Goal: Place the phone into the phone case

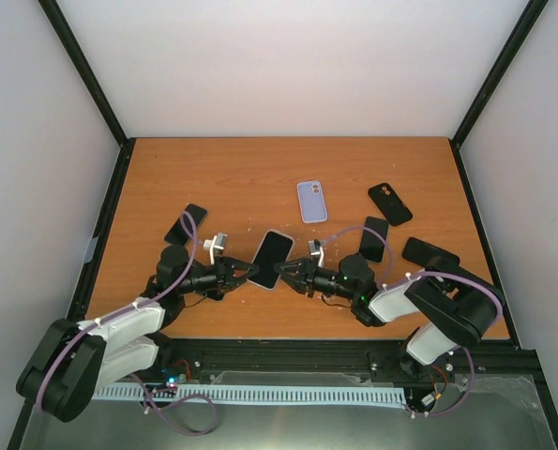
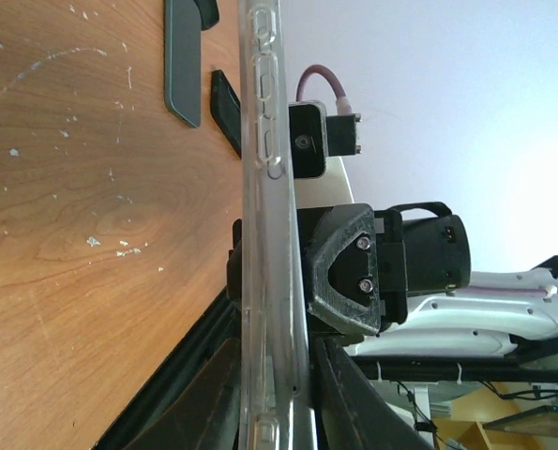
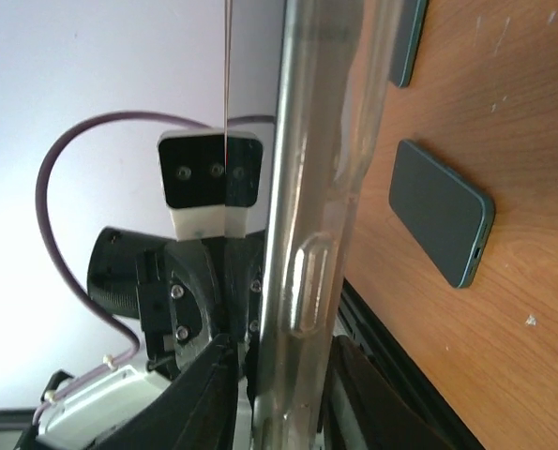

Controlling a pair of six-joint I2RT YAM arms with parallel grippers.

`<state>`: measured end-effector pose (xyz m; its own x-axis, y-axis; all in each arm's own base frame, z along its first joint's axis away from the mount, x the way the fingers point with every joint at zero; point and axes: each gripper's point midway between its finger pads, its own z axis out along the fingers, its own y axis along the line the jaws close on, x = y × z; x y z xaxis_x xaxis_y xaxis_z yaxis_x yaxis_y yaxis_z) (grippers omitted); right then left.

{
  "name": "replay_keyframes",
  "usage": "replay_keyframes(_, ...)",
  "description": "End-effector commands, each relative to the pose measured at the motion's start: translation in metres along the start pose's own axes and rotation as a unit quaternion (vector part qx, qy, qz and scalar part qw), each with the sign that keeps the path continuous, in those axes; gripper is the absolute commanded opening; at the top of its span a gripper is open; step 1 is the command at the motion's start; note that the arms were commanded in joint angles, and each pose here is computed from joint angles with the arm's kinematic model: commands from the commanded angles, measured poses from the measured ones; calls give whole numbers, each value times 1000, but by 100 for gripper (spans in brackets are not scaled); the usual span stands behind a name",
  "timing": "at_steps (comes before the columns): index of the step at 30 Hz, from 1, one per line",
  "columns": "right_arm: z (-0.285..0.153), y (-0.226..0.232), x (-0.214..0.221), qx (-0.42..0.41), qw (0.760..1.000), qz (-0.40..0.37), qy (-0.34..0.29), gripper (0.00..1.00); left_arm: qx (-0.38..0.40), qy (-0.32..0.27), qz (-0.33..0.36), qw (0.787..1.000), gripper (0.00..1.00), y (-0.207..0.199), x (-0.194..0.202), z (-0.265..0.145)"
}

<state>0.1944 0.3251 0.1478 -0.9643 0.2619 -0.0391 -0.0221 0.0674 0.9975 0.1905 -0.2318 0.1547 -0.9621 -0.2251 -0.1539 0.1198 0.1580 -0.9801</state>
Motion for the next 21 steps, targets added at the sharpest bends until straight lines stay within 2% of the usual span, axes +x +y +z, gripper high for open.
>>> replay_keyframes(1,-5,17,15,-56,997,-42,35,29,32,13,62,997,15,-28,1,-2)
replay_keyframes(6,-18,26,17,-90,993,-59,45,48,29,58,94,993,14,-42,13,-4)
replay_keyframes(10,-32,23,13,-82,993,-74,38,60,12,89,113,990,14,-48,23,-9)
replay_keyframes(16,-39,13,11,-23,991,-120,50,76,21,144,126,981,13,-56,43,-16)
replay_keyframes(21,-40,11,4,70,979,-184,60,82,25,169,135,976,14,-59,51,-20)
